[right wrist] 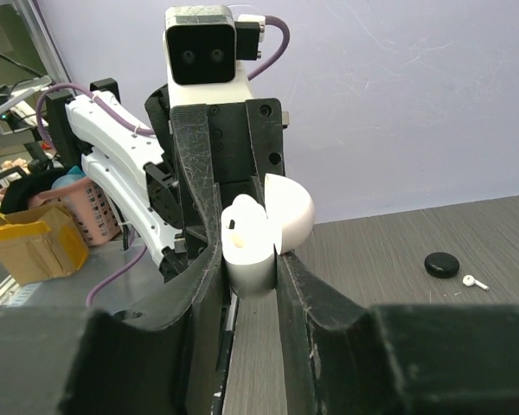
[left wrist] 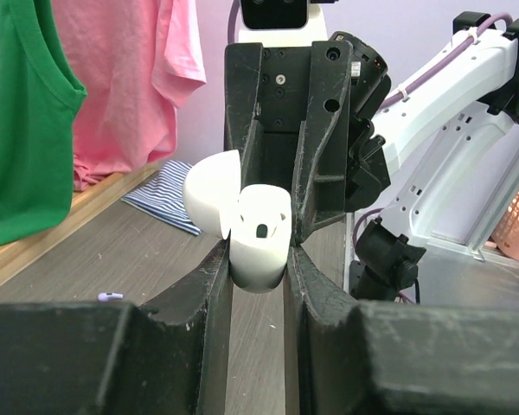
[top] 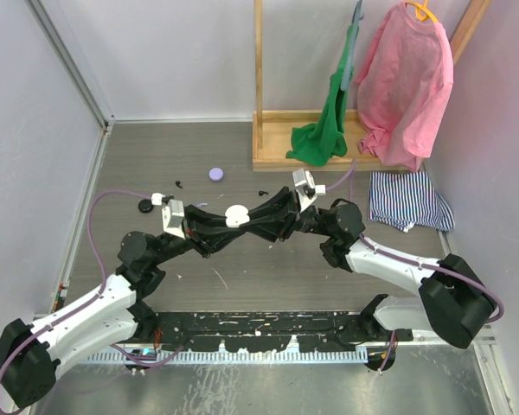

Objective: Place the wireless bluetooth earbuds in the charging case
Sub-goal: Adjust the charging case, then pick up the earbud from the center of the board, then place the earbud at the center of the board.

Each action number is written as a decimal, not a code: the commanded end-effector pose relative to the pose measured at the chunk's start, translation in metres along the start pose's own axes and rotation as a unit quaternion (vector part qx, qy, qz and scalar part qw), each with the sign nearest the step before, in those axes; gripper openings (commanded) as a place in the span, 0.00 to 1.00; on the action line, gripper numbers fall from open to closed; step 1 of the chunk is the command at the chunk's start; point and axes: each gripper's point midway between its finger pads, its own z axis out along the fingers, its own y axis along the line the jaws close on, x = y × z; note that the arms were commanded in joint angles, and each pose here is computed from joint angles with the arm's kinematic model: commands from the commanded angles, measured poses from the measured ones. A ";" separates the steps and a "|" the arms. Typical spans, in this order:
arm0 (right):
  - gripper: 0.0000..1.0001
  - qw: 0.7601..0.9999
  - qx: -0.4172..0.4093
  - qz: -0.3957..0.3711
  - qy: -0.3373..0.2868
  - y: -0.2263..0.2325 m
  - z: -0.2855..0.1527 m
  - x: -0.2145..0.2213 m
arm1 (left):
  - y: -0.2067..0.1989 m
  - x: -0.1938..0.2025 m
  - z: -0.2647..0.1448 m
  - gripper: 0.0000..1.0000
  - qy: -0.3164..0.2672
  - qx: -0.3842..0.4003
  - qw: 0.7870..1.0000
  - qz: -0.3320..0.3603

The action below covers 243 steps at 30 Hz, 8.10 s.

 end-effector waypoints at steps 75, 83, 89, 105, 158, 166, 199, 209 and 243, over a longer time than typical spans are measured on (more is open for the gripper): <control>0.04 0.998 -0.027 -0.050 0.014 0.019 -0.010 0.003 | 0.011 -0.003 -0.010 0.26 -0.004 -0.053 0.999 -0.007; 0.01 0.994 -0.002 -0.106 0.008 0.016 -0.020 -0.002 | 0.021 0.019 -0.027 0.38 0.048 -0.104 0.993 -0.030; 0.01 0.989 0.021 -0.147 0.005 0.012 -0.029 0.000 | 0.032 0.027 -0.046 0.46 0.077 -0.168 0.981 -0.051; 0.01 0.974 0.100 -0.202 0.010 -0.011 -0.066 0.035 | 0.069 0.035 -0.089 0.71 0.187 -0.348 0.916 -0.072; 0.04 0.969 0.147 -0.196 0.028 -0.031 -0.085 0.067 | 0.363 0.111 -0.261 0.50 0.392 -0.735 0.520 -0.189; 0.04 0.970 0.143 -0.193 0.031 -0.030 -0.084 0.069 | 0.364 0.121 -0.270 0.43 0.412 -0.726 0.512 -0.201; 0.03 0.972 0.137 -0.188 0.040 -0.030 -0.082 0.073 | 0.299 0.151 -0.216 0.11 0.512 -0.598 0.572 -0.229; 0.01 0.963 0.172 -0.202 0.043 -0.041 -0.090 0.075 | 0.227 0.162 -0.174 0.11 0.600 -0.496 0.612 -0.140; 0.01 0.962 0.179 -0.202 0.042 -0.041 -0.095 0.080 | 0.196 0.231 -0.102 0.45 0.698 -0.257 0.667 0.040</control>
